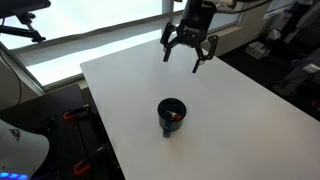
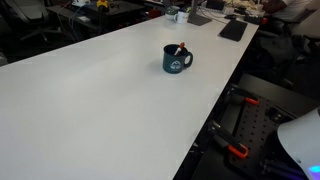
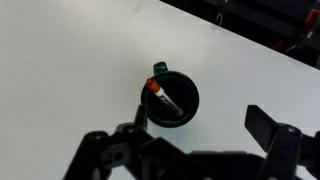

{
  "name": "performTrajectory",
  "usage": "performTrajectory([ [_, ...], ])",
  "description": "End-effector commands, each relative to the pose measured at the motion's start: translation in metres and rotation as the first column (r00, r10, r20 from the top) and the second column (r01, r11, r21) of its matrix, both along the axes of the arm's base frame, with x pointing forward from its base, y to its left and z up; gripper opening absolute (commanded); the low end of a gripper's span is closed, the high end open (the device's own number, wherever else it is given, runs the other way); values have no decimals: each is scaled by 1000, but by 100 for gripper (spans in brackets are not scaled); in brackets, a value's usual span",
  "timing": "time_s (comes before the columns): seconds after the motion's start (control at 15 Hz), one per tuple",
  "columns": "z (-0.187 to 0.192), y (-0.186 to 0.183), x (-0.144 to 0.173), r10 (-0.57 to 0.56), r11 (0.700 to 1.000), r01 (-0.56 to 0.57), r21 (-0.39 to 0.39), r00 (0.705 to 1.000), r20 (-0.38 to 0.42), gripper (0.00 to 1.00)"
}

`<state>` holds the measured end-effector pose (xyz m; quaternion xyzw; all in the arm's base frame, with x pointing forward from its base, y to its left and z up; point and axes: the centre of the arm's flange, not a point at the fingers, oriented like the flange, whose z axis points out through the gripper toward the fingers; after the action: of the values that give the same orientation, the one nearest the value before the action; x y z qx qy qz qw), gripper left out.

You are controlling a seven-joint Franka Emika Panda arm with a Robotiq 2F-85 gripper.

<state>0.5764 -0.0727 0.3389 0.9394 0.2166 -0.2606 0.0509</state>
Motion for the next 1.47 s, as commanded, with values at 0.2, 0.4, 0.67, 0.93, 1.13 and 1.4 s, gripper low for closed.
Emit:
performTrajectory([
  [0.2, -18, -10, -9, 28, 999, -27, 19, 998, -51, 100],
  [0.4, -18, -11, -9, 28, 999, -27, 19, 998, -51, 100],
  [0.67, -32, -17, 6, 17, 1000, -16, 22, 998, -68, 100],
  [0.93, -51, -25, 25, 1, 999, 4, 42, 995, -98, 100],
  [1.13, -70, -27, 32, -8, 999, 15, 52, 992, -129, 100],
  [1.4, -96, -22, 31, -15, 998, 25, 53, 983, -185, 100],
])
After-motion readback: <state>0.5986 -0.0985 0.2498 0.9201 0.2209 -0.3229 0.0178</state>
